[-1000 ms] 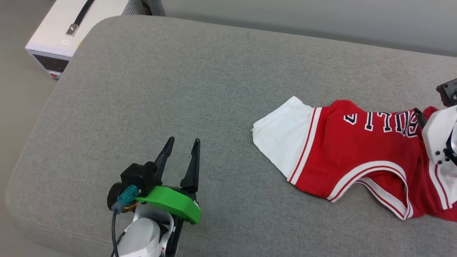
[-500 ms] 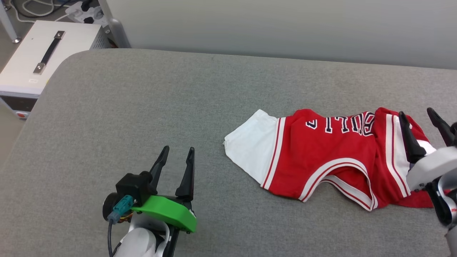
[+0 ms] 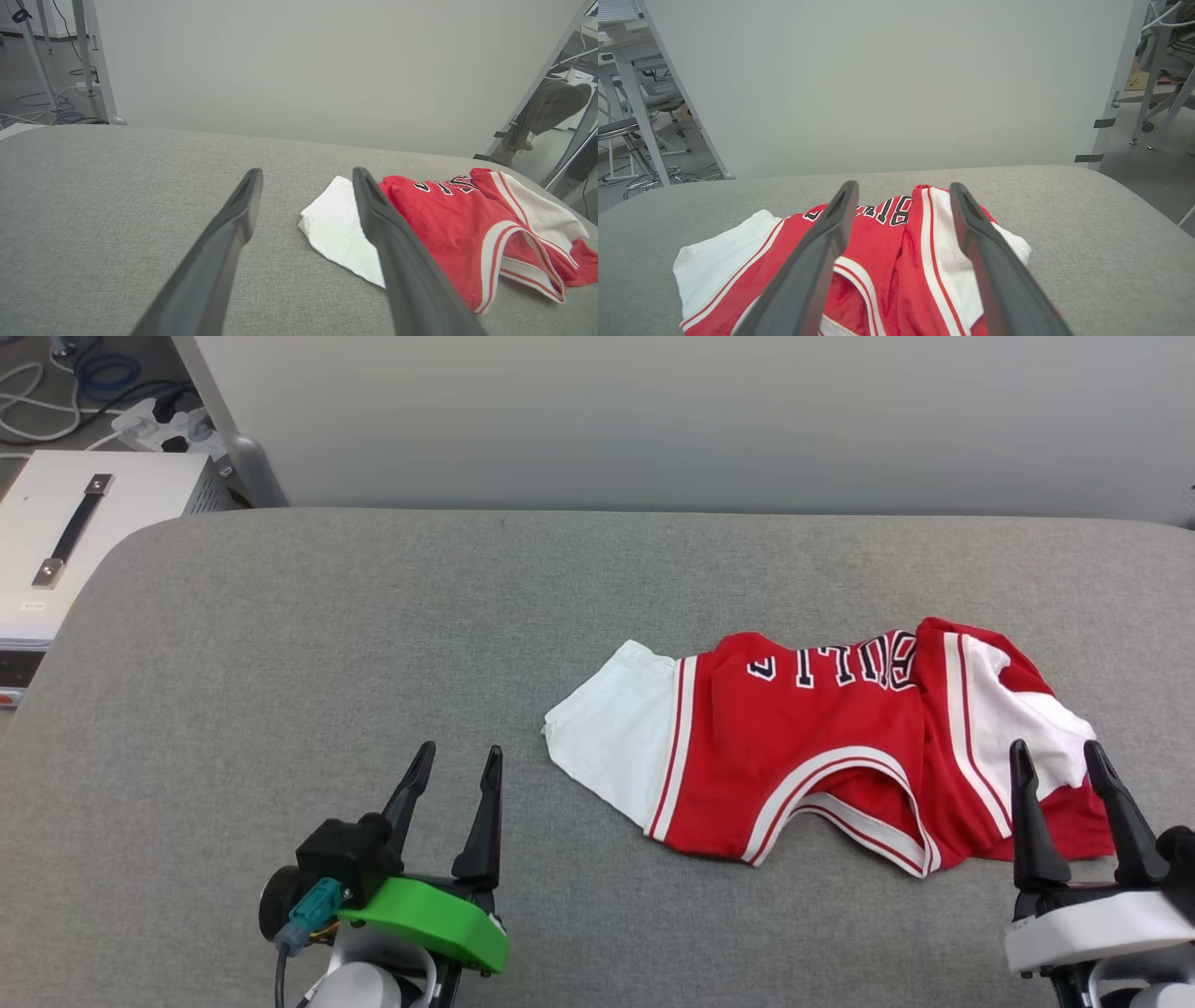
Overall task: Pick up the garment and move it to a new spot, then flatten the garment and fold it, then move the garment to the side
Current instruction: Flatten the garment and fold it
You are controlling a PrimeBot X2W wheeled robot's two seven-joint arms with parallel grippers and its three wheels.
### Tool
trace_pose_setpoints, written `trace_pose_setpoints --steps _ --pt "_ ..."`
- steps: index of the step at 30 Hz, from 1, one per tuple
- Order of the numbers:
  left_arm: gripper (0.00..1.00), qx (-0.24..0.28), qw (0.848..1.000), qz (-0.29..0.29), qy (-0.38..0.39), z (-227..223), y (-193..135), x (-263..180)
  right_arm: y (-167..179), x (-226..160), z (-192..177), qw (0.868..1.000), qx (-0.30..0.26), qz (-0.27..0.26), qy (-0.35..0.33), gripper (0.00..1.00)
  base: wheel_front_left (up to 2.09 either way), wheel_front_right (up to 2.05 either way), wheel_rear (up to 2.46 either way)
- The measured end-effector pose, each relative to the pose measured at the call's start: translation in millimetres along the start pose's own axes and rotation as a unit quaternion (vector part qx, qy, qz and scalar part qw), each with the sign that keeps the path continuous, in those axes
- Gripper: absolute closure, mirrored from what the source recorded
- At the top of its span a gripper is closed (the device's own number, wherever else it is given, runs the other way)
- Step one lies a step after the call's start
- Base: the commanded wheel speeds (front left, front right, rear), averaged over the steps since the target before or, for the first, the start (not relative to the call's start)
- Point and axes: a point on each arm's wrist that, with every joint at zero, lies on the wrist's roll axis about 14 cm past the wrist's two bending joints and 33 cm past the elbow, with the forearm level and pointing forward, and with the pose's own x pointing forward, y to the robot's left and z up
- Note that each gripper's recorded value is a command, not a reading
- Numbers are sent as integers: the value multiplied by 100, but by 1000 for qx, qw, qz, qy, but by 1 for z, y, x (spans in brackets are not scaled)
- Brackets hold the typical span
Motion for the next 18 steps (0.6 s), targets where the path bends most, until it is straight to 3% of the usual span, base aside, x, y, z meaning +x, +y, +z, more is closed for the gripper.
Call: trace_pose_setpoints --steps 3,12,16,18 --pt "0 -2 1000 -7 5 -4 -4 2 1 -7 -4 1000 23 -15 1 0 0 0 0" --pt "0 15 996 -53 69 -36 -21 21 -7 -12 -8 999 21 -27 7 0 0 0 0" --pt "0 49 984 -98 144 -48 -31 50 -14 -15 -8 999 17 -40 5 0 0 0 0" --pt "0 35 975 -121 185 -51 -43 65 -17 -16 -7 999 15 -44 4 0 0 0 0"
